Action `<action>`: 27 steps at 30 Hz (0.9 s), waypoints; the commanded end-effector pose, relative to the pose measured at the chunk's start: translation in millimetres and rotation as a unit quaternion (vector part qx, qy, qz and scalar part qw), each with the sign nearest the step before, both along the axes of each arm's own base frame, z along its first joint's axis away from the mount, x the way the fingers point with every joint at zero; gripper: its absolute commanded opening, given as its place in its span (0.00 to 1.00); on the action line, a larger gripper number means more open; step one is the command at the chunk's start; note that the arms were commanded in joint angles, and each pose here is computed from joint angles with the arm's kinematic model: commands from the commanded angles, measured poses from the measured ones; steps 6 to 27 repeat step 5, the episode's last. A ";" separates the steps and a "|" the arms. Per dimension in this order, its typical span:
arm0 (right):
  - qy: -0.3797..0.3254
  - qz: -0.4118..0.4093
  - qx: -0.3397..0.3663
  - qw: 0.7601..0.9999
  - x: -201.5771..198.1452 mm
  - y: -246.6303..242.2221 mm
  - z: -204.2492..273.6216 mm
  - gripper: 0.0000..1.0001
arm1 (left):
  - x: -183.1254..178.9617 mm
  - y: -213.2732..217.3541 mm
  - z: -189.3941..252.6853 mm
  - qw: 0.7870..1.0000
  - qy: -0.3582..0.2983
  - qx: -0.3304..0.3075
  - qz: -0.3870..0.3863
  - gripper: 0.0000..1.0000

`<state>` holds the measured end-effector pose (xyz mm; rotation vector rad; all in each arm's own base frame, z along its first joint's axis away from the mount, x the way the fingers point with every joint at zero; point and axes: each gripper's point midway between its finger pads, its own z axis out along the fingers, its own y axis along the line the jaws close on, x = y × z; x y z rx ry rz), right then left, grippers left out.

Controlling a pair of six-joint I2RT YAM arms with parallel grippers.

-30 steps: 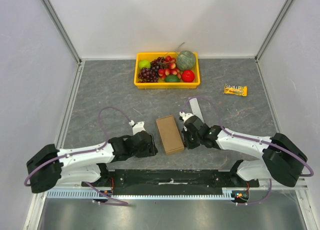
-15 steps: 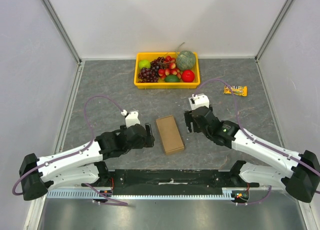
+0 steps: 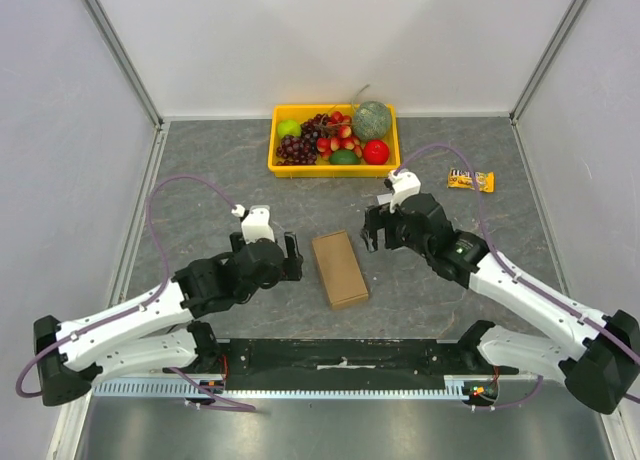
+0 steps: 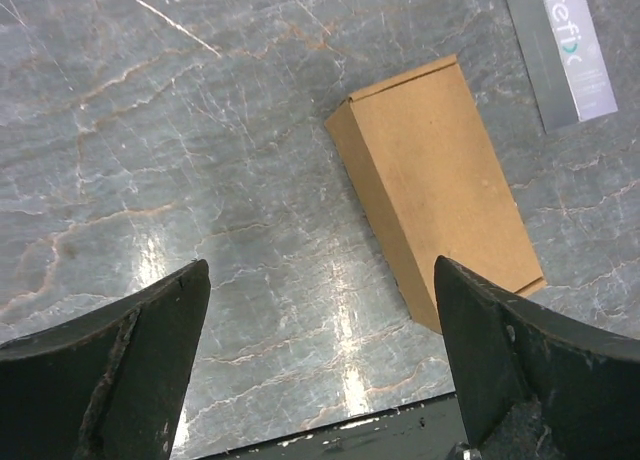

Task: Fold the paper box

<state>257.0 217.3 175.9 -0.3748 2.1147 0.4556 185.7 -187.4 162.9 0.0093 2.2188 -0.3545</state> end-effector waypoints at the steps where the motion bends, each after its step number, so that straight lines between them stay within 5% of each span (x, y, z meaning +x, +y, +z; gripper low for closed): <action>1: -0.044 -0.067 0.028 0.996 31.3 -26.4 29.6 0.92 | 10.6 15.1 30.1 0.998 -0.054 0.003 0.015 0.99; 5: -0.038 -0.173 0.003 0.984 48.8 -71.4 12.4 0.91 | 13.4 18.7 31.4 0.998 -0.052 0.013 0.013 0.99; 27: -0.038 -0.173 0.003 0.984 48.8 -71.4 12.4 0.91 | 13.4 18.7 31.4 0.998 -0.052 0.013 0.013 0.99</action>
